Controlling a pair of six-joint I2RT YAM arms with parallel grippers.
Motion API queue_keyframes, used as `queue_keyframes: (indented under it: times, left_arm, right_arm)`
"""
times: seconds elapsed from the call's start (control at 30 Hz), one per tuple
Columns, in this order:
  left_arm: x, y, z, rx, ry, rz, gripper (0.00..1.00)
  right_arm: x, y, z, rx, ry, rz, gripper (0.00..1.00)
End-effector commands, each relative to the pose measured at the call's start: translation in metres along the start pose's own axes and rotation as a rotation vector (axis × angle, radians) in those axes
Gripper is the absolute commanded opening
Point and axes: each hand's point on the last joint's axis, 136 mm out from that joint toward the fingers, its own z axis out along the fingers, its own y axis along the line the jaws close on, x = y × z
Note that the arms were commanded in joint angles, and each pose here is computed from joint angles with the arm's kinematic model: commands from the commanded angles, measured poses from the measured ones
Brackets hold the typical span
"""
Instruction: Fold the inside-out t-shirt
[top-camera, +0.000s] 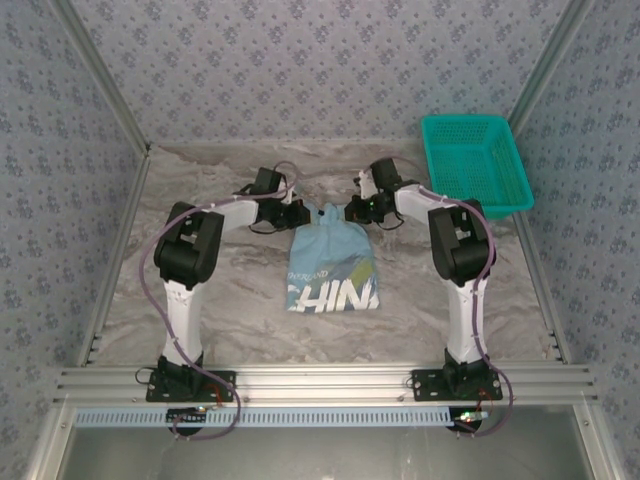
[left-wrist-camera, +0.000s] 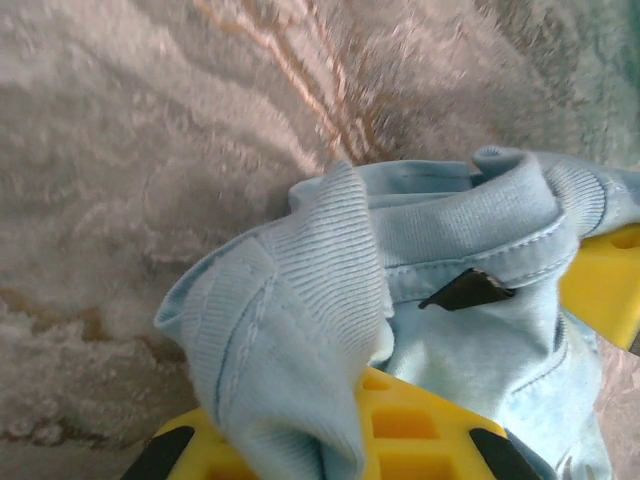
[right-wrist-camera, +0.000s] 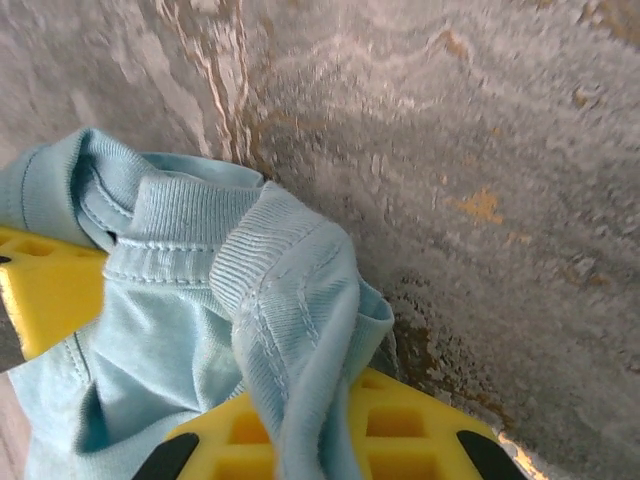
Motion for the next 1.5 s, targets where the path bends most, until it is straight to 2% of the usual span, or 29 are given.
queue_keyframes:
  times: [0.0,0.17,0.27,0.37,0.47,0.63,0.87,0.97,1.07,1.23,1.47]
  left_arm:
    - [-0.063,-0.046,-0.052,0.103,-0.182,0.098,0.0]
    - [-0.122,-0.092,-0.123,0.162,-0.365,0.193,0.0]
    - [-0.144,-0.125,-0.164,0.184,-0.45,0.272,0.0]
    - [-0.148,-0.149,-0.195,0.19,-0.49,0.336,0.0]
    - [-0.134,-0.153,-0.206,0.188,-0.494,0.354,0.0]
    - [-0.078,-0.129,-0.185,0.192,-0.439,0.308,0.0]
    - [0.066,-0.087,-0.12,0.138,-0.225,0.237,0.0]
    - [0.102,-0.084,-0.114,0.115,-0.201,0.24,0.0]
    - [0.103,-0.083,-0.111,0.09,-0.219,0.243,0.0]
    - [0.088,-0.069,-0.094,0.026,-0.203,0.256,0.0]
    - [0.049,-0.048,-0.078,-0.009,-0.221,0.213,0.01]
  right_arm:
    - [-0.062,0.041,-0.052,-0.103,-0.192,-0.059,0.01]
    - [-0.122,0.086,-0.116,-0.173,-0.38,-0.143,0.0]
    - [-0.145,0.114,-0.156,-0.202,-0.478,-0.205,0.0]
    - [-0.155,0.14,-0.189,-0.229,-0.549,-0.262,0.0]
    - [-0.146,0.155,-0.203,-0.251,-0.563,-0.291,0.0]
    - [-0.091,0.148,-0.18,-0.24,-0.481,-0.279,0.0]
    - [0.049,0.115,-0.134,-0.16,-0.259,-0.221,0.01]
    - [0.087,0.103,-0.127,-0.103,-0.199,-0.201,0.01]
    - [0.094,0.093,-0.12,-0.086,-0.172,-0.178,0.01]
    - [0.071,0.082,-0.101,-0.044,-0.132,-0.196,0.03]
    - [0.032,0.063,-0.069,0.006,-0.1,-0.192,0.04]
